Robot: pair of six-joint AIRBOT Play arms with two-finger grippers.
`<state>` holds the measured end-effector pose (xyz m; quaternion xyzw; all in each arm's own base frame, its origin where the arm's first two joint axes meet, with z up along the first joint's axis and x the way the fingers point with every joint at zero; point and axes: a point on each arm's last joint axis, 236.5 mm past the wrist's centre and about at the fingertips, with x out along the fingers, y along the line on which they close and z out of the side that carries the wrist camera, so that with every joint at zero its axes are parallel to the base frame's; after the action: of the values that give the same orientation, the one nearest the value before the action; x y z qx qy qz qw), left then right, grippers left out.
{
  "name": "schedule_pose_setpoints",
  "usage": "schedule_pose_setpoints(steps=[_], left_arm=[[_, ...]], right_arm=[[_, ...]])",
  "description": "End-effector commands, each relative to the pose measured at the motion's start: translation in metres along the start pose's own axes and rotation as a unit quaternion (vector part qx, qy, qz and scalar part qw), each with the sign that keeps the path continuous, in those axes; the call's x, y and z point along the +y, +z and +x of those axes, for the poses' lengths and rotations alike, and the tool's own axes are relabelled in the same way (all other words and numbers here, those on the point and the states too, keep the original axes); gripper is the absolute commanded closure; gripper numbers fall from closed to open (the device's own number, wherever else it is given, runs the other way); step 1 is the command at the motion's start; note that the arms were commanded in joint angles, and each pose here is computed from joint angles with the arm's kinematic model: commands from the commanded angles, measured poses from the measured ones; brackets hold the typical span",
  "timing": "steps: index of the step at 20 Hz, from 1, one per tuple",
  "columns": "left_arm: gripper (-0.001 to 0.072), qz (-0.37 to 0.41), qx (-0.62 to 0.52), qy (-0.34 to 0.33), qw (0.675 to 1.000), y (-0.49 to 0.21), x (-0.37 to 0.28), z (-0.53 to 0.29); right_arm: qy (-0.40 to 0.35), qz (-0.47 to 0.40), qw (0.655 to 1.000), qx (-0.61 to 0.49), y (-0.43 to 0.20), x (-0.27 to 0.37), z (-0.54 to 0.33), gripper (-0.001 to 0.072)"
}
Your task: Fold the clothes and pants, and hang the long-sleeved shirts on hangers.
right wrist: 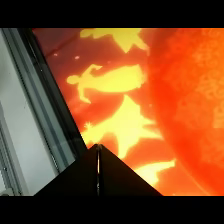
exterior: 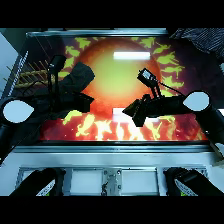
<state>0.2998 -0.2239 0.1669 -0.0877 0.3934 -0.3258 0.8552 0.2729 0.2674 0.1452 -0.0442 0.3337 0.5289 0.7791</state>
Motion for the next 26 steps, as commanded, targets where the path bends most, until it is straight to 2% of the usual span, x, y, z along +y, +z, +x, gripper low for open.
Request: schedule_pose_setpoints(steps=[1, 10, 15, 17, 18, 19, 20, 24, 26], left_arm=[[0.0690, 0.001, 0.000, 0.000, 1.000, 0.000, 0.000, 0.000], [0.0690, 0.001, 0.000, 0.000, 1.000, 0.000, 0.000, 0.000], [0.0690, -0.006, -0.071, 0.010, 0.997, 0.036, 0.009, 0.008], [0.0689, -0.005, -0.065, 0.018, 0.998, 0.038, 0.015, 0.015], [0.0624, 0.003, -0.057, 0.032, 0.998, 0.038, 0.024, 0.017], [0.0255, 0.012, -0.049, 0.054, 0.997, 0.038, 0.037, 0.018], [-0.0011, 0.012, -0.048, 0.081, 0.996, 0.041, 0.055, 0.018], [-0.0007, -0.036, -0.006, 0.257, 0.966, 0.040, 0.193, -0.008], [-0.0007, -0.075, 0.019, 0.311, 0.947, 0.027, 0.257, -0.018]], right_arm=[[0.000, 0.000, 1.000, 0.001, 0.000, 0.000, 0.000, 0.0688], [0.001, 0.000, 1.000, 0.000, 0.000, 0.000, 0.000, 0.0688], [0.001, 0.000, 1.000, 0.000, 0.000, 0.000, 0.000, 0.0688], [0.001, 0.000, 1.000, 0.000, 0.000, 0.000, 0.000, 0.0688], [0.001, 0.000, 1.000, 0.000, 0.000, 0.000, 0.000, 0.0688], [0.001, 0.000, 1.000, 0.000, 0.000, 0.000, 0.000, 0.0688], [0.001, 0.000, 1.000, 0.001, 0.000, 0.000, 0.000, 0.0688], [0.001, 0.000, 1.000, 0.000, 0.000, 0.000, 0.000, 0.0688], [0.001, 0.000, 1.000, 0.001, 0.000, 0.000, 0.000, 0.0688]])
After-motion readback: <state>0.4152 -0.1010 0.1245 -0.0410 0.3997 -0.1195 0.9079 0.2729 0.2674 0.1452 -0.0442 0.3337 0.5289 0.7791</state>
